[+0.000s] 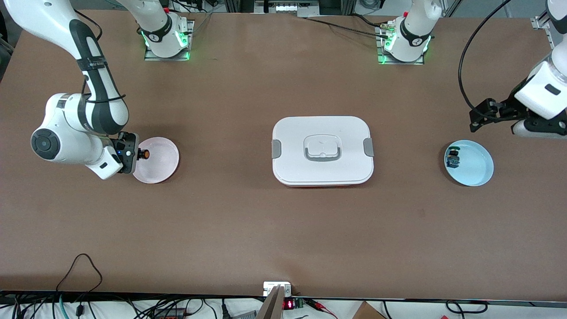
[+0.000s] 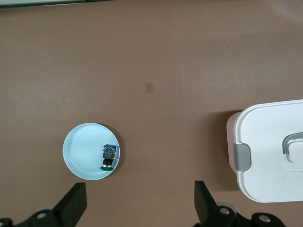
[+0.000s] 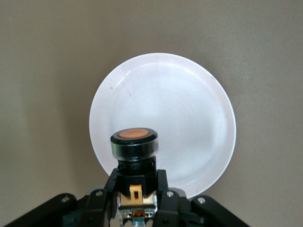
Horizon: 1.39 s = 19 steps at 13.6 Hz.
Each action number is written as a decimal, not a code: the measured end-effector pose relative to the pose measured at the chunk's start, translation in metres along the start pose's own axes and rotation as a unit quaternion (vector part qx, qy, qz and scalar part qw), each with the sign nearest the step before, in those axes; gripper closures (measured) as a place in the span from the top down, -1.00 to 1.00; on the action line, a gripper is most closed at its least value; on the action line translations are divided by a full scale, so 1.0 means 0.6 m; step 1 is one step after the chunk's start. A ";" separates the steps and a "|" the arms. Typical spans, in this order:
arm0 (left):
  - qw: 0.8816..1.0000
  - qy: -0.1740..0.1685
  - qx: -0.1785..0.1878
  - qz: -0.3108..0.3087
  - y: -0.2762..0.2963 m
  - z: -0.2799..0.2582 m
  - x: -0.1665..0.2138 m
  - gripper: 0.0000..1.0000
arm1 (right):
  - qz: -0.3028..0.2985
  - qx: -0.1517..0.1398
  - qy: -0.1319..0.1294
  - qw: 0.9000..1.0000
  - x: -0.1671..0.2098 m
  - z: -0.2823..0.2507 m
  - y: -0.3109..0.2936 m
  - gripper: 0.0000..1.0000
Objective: Transfer orange switch to right arm and place
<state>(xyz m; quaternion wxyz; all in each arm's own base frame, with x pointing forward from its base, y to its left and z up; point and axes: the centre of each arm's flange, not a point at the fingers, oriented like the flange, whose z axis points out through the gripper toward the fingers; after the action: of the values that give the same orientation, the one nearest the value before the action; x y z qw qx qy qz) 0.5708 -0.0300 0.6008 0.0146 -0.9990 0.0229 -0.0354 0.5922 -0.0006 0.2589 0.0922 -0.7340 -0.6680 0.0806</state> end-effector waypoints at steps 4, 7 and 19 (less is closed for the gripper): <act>1.000 -0.022 0.000 0.002 0.000 0.012 -0.031 1.00 | -0.012 -0.025 0.000 1.000 -0.002 0.033 -0.007 -0.32; 1.000 -0.031 0.000 -0.006 -0.014 0.020 -0.034 1.00 | -0.015 -0.042 0.000 0.999 0.001 0.065 -0.018 -0.32; 0.999 -0.040 0.000 -0.009 -0.023 0.026 -0.036 1.00 | -0.028 -0.087 -0.002 0.996 0.022 0.122 -0.045 -0.22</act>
<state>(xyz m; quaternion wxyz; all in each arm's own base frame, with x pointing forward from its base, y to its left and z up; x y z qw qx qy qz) 0.5512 -0.0149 0.5844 0.0155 -0.9998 0.0129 0.0040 0.5498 0.0170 0.1947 0.0284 -0.7202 -0.6929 0.0211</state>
